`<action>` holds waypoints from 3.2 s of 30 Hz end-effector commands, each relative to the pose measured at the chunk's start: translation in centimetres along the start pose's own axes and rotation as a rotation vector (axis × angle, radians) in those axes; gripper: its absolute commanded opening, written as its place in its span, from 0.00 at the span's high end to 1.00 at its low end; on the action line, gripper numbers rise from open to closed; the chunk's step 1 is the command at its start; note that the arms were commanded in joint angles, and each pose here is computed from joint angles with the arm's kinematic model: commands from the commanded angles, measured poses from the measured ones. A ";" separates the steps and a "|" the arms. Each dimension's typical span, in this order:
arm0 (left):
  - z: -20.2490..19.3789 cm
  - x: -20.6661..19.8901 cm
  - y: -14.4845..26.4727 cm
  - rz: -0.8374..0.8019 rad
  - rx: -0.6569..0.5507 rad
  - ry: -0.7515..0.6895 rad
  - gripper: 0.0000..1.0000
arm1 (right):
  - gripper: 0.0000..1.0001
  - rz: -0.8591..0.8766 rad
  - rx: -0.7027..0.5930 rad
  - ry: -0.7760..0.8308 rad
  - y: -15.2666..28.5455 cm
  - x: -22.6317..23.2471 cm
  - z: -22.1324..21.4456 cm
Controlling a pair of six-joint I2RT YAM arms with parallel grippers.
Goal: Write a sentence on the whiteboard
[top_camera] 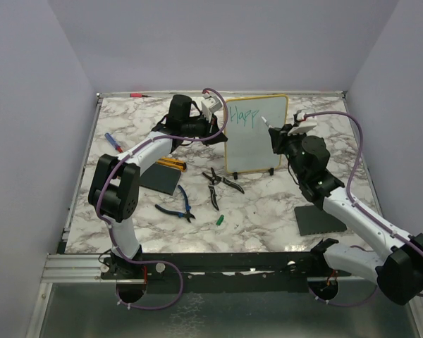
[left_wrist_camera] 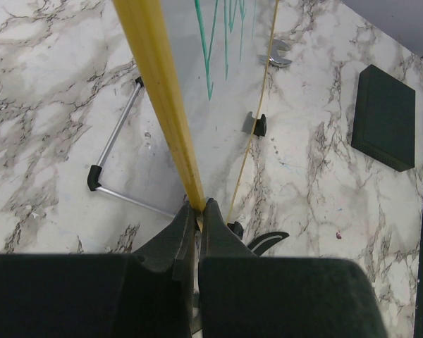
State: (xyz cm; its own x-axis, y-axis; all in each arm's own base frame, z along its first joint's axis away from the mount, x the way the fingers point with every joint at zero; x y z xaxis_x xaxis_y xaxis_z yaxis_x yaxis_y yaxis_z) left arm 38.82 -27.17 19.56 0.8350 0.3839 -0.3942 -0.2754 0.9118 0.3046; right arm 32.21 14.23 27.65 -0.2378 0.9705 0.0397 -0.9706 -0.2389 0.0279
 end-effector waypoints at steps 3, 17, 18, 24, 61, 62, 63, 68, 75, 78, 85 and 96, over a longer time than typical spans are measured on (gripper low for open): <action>0.6 -0.4 0.5 0.016 -0.009 -0.058 1.00 | 0.99 0.006 -0.031 0.002 -0.9 0.2 0.6; 0.7 -0.5 0.5 0.015 -0.012 -0.060 1.00 | 0.99 -0.017 0.069 -0.028 0.0 -0.2 -3.3; 0.7 -0.5 0.6 0.016 -0.012 -0.060 1.00 | 0.99 -0.016 0.078 -0.030 0.1 -0.2 -3.6; 0.7 -0.5 0.5 0.014 -0.012 -0.061 1.00 | 0.99 0.001 0.065 -0.029 0.3 0.0 -3.2; 0.6 -0.5 0.5 0.016 -0.011 -0.061 1.00 | 0.99 -0.022 -0.100 -0.019 0.4 -0.4 2.6; 0.7 -0.5 0.5 0.016 -0.011 -0.061 1.00 | 0.99 -0.031 -0.095 -0.016 0.5 -0.6 2.5; 0.6 -0.5 0.5 0.016 -0.011 -0.059 1.00 | 0.99 -0.042 -0.090 -0.012 0.5 -0.8 2.3; 0.6 -0.5 0.6 0.015 -0.011 -0.060 1.00 | 0.99 -0.052 -0.073 0.003 0.1 -0.8 1.8; 0.7 -0.7 0.6 0.014 -0.013 -0.062 1.00 | 0.99 -0.052 -0.061 0.011 -0.7 -0.7 1.4; 0.8 -0.6 0.7 0.014 -0.014 -0.064 1.00 | 0.99 -0.056 -0.058 0.018 -0.9 -0.7 1.3; 0.8 -0.7 0.6 0.011 -0.014 -0.065 1.00 | 0.99 -0.069 -0.023 0.030 -1.3 -0.8 0.1; 0.8 -0.6 0.6 0.012 -0.014 -0.064 1.00 | 0.99 -0.046 0.084 0.008 0.0 -0.7 -4.0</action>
State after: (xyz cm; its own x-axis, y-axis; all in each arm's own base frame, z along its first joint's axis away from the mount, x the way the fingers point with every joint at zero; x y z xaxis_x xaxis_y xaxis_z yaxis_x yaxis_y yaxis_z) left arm 38.74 -27.09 19.63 0.8362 0.3858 -0.3897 -0.2768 0.9104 0.3074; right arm 32.92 14.08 26.00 -0.2053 0.9784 0.0257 -0.9774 -0.2063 0.0459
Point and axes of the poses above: each gripper's point midway between its finger pads, its own y axis back along the fingers, its own x axis along the line the jaws close on, z = x × y, the point moved 4 cm from there along y, back along the fingers, and after that the axes turned 6 degrees about y, right-handed, at the moved point
